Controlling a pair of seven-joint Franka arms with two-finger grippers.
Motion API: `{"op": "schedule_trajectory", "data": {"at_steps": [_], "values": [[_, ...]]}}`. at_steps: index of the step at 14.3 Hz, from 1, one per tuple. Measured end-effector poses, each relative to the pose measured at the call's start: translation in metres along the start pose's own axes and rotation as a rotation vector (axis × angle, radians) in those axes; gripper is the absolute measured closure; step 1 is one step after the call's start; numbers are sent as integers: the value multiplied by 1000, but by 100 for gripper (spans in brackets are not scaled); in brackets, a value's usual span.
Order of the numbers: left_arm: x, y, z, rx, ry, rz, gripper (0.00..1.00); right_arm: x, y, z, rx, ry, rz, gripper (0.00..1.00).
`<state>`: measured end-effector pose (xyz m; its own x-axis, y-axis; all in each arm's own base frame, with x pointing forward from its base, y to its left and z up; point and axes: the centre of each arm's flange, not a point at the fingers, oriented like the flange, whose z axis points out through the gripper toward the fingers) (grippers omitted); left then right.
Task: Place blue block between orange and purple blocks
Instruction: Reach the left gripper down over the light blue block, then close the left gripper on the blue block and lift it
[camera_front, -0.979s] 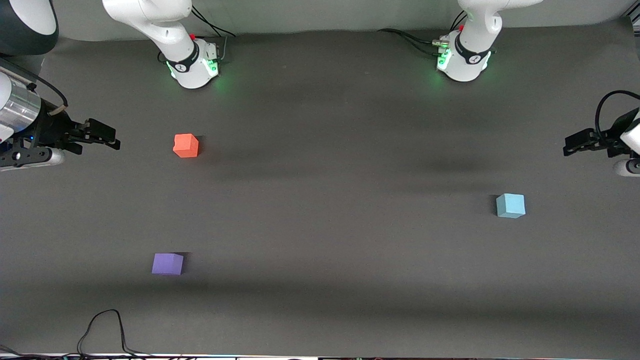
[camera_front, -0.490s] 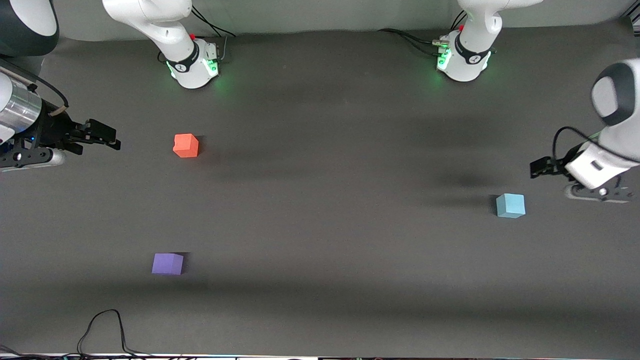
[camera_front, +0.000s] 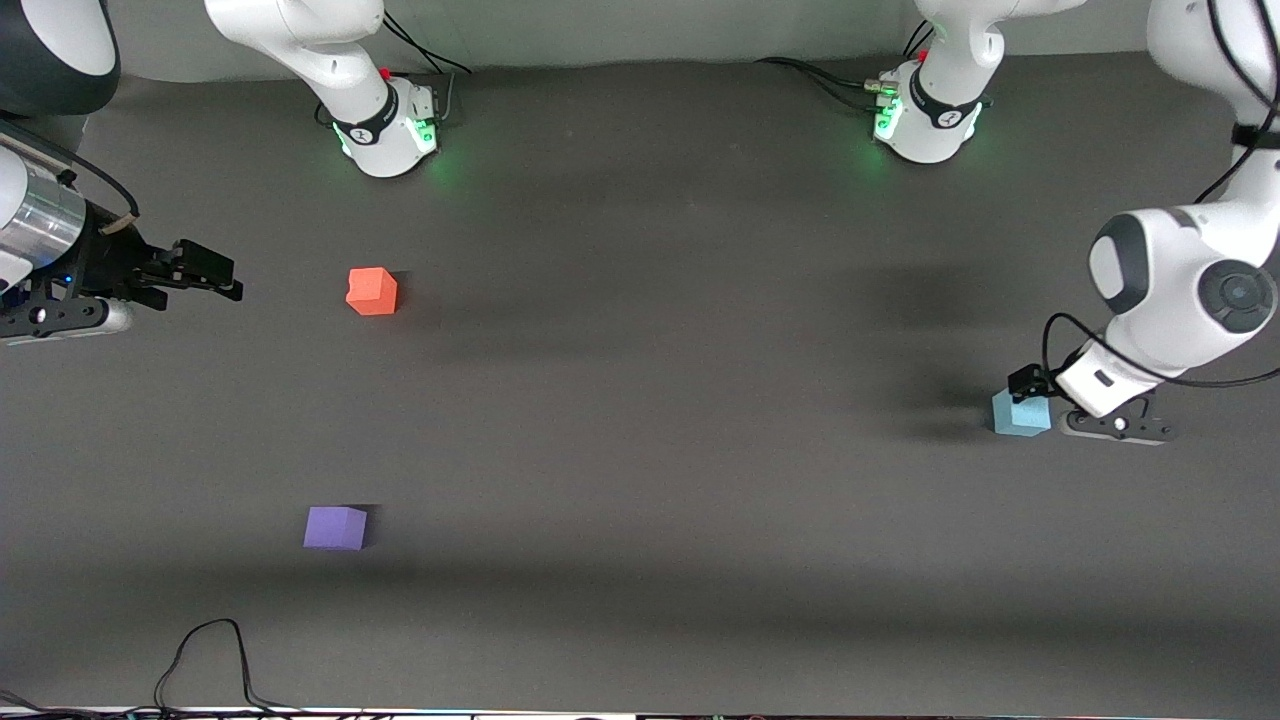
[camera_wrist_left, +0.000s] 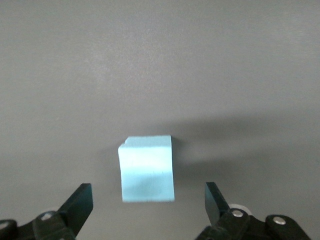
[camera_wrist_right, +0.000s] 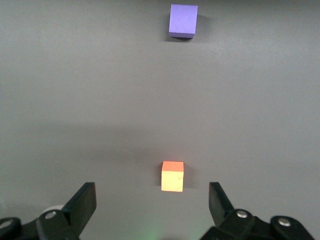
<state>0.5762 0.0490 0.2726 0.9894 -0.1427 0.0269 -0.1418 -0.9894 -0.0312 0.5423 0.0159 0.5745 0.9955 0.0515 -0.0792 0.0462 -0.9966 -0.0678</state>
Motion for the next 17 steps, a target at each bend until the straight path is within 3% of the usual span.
{"op": "schedule_trajectory", "data": {"at_steps": [8, 10, 13, 14, 17], "values": [[-13, 2, 78, 4, 16, 37, 0, 0, 0, 0, 0, -1, -1, 0], [-14, 2, 80, 4, 14, 38, 4, 0, 0, 0, 0, -1, -2, 0], [-14, 1, 80, 4, 15, 38, 38, 0, 0, 0, 0, -1, -2, 0], [-13, 1, 79, 5, 17, 38, 44, 0, 0, 0, 0, -1, -2, 0], [-5, -2, 68, 8, 23, 36, 44, 0, 0, 0, 0, 0, -2, 0]]}}
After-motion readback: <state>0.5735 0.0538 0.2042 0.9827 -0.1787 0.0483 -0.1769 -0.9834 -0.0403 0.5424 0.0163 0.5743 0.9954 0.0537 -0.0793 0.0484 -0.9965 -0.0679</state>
